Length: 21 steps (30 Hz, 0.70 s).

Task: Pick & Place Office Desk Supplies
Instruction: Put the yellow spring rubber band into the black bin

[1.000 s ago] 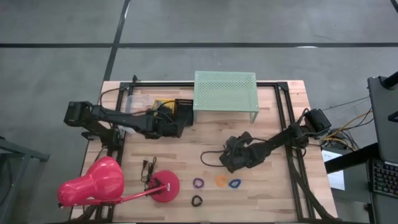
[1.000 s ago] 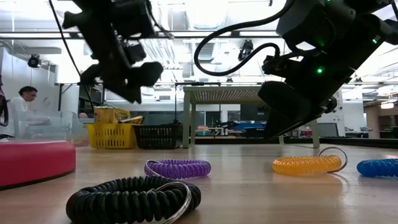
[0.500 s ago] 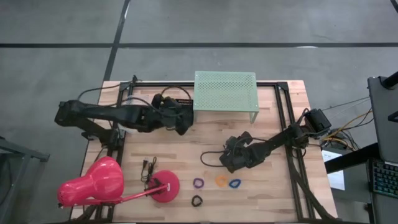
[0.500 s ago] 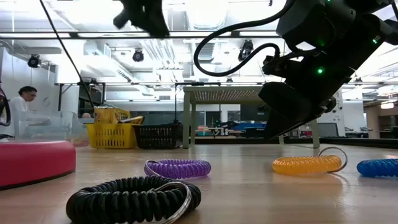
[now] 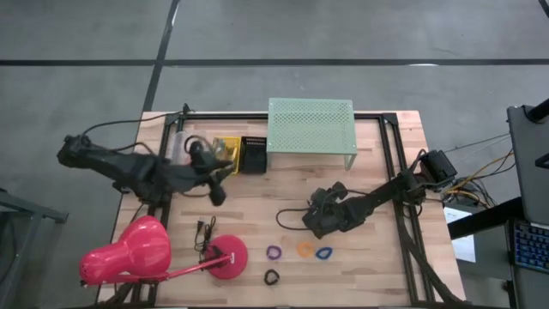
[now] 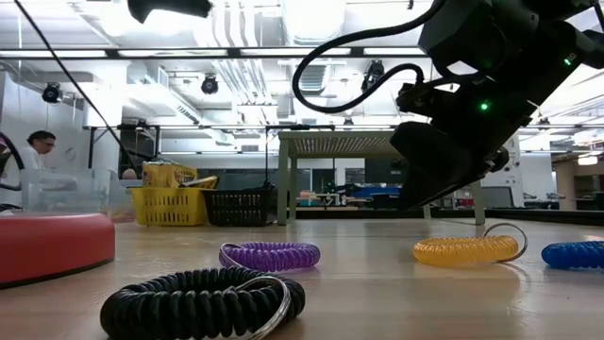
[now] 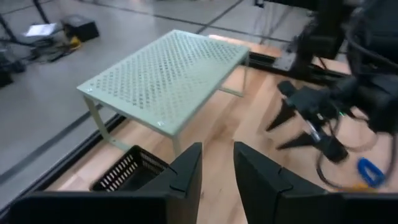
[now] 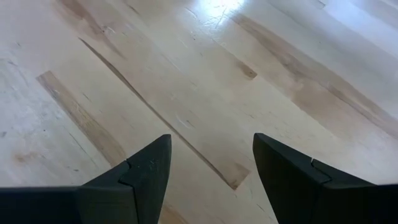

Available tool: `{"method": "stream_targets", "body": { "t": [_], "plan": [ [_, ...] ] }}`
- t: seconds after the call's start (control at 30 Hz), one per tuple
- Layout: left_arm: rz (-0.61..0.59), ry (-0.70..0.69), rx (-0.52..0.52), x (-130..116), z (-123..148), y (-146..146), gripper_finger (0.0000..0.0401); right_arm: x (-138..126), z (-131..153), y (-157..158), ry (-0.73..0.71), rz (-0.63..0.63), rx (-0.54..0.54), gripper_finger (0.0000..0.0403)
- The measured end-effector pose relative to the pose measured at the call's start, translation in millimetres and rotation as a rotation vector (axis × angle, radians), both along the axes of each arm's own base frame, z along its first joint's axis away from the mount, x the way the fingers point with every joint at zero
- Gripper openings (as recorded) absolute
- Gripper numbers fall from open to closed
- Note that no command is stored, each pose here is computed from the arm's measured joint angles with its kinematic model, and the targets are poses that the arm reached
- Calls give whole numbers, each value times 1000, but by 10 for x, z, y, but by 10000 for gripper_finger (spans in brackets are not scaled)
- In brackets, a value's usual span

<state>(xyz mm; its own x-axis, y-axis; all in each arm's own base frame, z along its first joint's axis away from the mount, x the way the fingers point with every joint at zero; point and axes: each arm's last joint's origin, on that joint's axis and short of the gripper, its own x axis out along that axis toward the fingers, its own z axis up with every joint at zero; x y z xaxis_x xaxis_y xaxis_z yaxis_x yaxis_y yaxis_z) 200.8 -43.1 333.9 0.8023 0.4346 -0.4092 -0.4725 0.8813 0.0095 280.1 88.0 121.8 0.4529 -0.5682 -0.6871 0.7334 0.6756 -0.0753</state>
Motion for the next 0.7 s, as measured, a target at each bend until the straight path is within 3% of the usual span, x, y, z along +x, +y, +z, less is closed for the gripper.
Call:
{"method": "stream_targets", "body": {
  "t": [0.13, 0.33, 0.53, 0.7],
  "plan": [
    [-88, -37, 11, -156, -195, -104, 98, 27, 27, 19, 15, 31, 27, 226],
    [-180, -122, 103, -226, -376, -149, 98, 198, 237, 125, 58, 213, 114, 226],
    [-233, -145, 225, -235, -308, -148, 98, 408, 522, 256, 62, 423, 219, 226],
    [-306, -199, 214, -237, -154, -168, 98, 493, 809, 332, 105, 473, 296, 226]
  ]
}}
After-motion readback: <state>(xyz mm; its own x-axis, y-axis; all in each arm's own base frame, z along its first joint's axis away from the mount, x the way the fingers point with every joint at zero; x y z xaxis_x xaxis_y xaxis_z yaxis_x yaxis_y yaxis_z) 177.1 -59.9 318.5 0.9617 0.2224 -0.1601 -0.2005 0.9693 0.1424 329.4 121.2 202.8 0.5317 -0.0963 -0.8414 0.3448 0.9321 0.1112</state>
